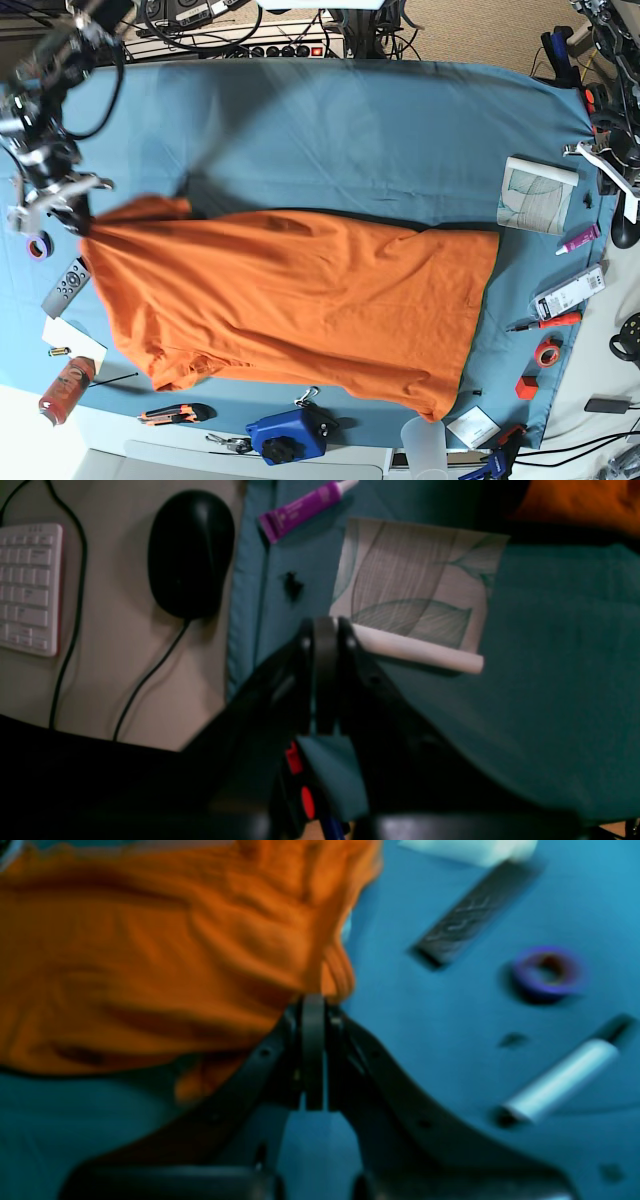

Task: Layout the t-shirt on the table in an organized manner, then fold the t-shirt properly
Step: 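Grasp the t-shirt end near the right gripper and tug it outward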

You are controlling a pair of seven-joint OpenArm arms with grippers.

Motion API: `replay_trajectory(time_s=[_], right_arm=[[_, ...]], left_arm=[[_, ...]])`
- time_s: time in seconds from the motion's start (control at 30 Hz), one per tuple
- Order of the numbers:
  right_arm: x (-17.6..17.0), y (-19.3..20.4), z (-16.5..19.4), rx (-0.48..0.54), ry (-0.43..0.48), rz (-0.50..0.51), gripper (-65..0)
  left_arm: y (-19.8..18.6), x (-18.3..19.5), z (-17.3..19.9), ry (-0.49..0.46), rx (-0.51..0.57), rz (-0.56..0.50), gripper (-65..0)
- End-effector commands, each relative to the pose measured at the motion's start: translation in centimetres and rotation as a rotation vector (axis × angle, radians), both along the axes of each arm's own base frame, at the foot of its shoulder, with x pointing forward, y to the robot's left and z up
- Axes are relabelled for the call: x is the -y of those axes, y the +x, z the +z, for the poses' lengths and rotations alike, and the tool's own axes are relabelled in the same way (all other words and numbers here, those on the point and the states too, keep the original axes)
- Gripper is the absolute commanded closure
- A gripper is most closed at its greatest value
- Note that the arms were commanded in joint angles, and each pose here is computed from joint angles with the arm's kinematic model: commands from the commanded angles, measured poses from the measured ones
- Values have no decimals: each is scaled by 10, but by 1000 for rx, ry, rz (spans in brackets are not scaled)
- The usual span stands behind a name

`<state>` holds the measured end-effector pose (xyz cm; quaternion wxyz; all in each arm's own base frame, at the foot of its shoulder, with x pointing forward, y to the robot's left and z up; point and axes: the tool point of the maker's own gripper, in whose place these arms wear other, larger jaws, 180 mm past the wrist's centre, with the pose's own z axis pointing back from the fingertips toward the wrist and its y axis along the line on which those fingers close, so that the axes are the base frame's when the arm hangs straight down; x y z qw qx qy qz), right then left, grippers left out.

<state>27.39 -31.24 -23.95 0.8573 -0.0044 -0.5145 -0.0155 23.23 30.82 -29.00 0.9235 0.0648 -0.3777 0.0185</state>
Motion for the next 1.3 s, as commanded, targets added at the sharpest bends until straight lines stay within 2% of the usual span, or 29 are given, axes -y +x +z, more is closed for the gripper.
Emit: replay_trajectory(time_s=[0.0, 0.07, 0.2, 0.3, 0.43, 0.57, 0.73, 0.83, 0.87, 0.93, 1.1, 1.17, 1.27], right_arm=[[2, 0, 27, 78, -44, 10, 0], [6, -8, 40, 109, -82, 2, 0], [10, -3, 42, 149, -72, -6, 0], [15, 15, 29, 151, -64, -19, 0], [10, 59, -1, 126, -14, 5, 0], [-1, 115, -32, 85, 18, 42, 0], [-22, 151, -58, -71, 68, 115, -13], [-34, 154, -48, -99, 83, 189, -177], [-35, 155, -43, -104, 88, 195, -207], [-32, 154, -30, -118, 85, 210, -211], [-19, 139, 32, 41, 119, 249, -210], [-4, 123, 37, 48, 115, 211, -210], [23, 93, 18, 17, 129, 129, -210]], left_arm=[[5, -3, 12, 25, 41, -10, 0], [6, -3, 13, 25, 42, -9, 0], [6, -3, 13, 25, 42, -10, 0], [6, -1, 13, 16, 45, -14, 0], [6, -1, 13, 16, 46, -14, 0], [6, -1, 13, 13, 48, -15, 0], [6, -1, 13, 13, 46, -15, 0], [6, -1, 13, 14, 47, -16, 0], [6, -1, 13, 14, 47, -16, 0], [6, -1, 13, 14, 47, -16, 0], [6, -1, 13, 13, 47, -15, 0], [6, -1, 13, 13, 47, -15, 0], [6, -1, 13, 13, 47, -15, 0]])
